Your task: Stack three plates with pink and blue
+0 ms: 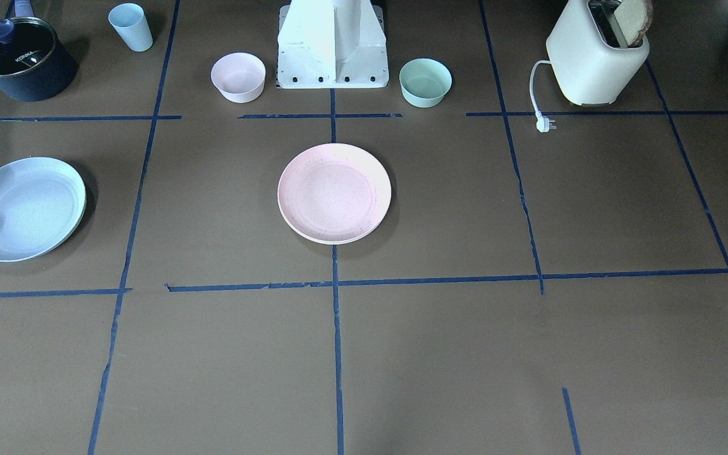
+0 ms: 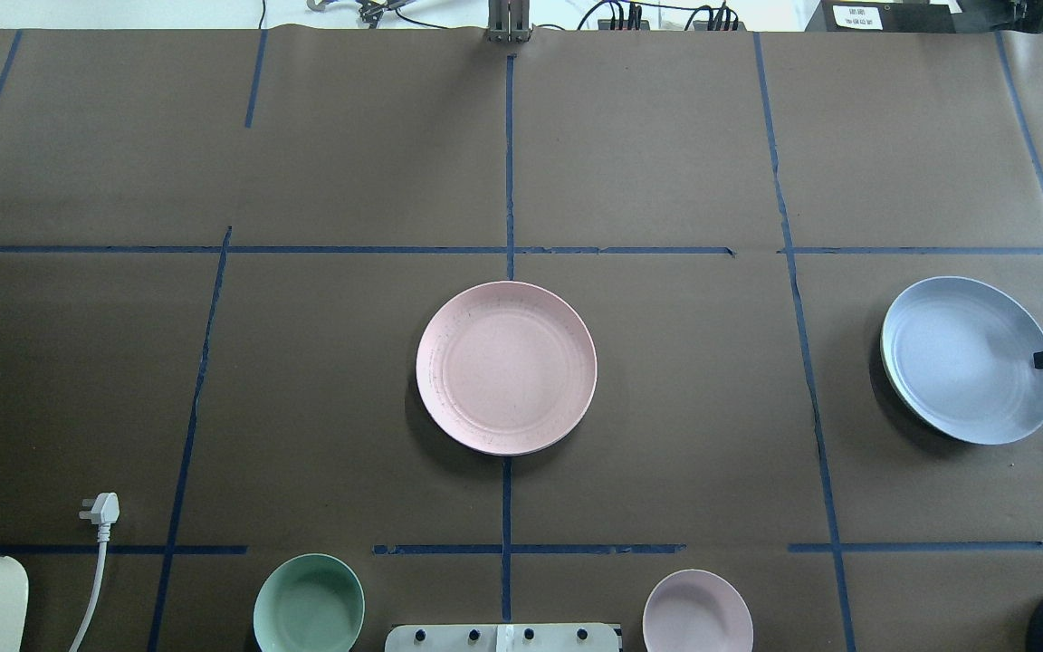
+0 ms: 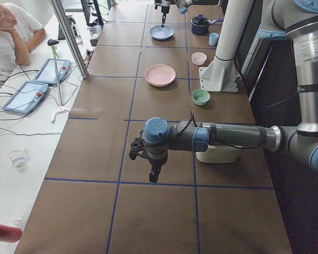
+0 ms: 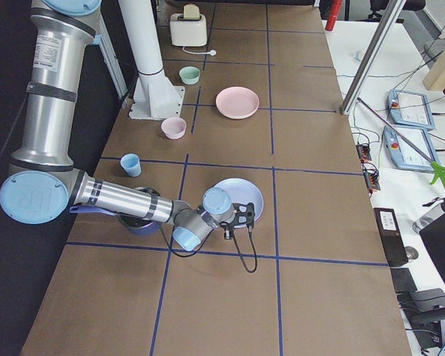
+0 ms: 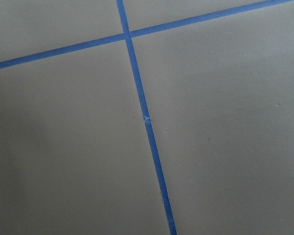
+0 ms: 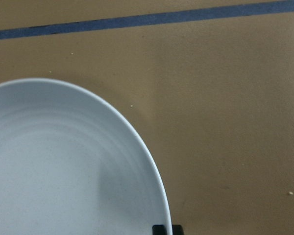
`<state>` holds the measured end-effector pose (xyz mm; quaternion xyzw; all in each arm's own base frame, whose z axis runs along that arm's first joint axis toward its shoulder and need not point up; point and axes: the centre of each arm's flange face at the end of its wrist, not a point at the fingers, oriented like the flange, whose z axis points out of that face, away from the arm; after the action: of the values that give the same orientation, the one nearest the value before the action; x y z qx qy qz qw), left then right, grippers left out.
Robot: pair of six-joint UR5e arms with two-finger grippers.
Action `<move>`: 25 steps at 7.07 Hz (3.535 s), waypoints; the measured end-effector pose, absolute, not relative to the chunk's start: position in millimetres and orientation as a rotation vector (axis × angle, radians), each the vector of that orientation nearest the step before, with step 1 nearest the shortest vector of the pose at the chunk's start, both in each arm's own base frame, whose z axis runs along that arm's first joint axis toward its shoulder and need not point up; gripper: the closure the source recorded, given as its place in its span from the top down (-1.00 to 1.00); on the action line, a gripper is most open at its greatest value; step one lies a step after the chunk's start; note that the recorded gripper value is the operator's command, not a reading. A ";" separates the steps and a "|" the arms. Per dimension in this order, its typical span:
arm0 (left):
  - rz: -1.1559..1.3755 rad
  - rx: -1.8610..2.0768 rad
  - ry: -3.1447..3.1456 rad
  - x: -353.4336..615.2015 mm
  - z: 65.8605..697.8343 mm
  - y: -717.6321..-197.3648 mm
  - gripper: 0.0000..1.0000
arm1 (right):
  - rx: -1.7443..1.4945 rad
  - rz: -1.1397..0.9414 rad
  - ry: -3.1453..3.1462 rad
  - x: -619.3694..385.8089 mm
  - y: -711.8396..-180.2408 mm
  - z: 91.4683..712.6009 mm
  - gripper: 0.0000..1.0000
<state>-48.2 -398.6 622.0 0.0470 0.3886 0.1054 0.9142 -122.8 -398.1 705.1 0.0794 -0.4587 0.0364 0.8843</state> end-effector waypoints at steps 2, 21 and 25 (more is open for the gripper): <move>0.218 0.099 0.800 -48.6 621.2 -397.8 1.00 | 0.154 0.064 -1.008 -131.2 -408.0 682.3 -1.00; 0.123 0.032 0.799 -49.3 635.0 -390.7 1.00 | 0.003 0.228 -0.978 -451.2 -446.5 286.6 1.00; 0.109 0.000 0.802 -48.6 651.0 -393.4 1.00 | 0.048 -0.070 -0.799 -224.8 -568.9 383.4 1.00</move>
<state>-48.6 -393.4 651.0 -0.0002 0.3901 0.0529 0.9193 -224.8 -568.9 383.4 0.0231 -0.3887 -0.0343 0.9204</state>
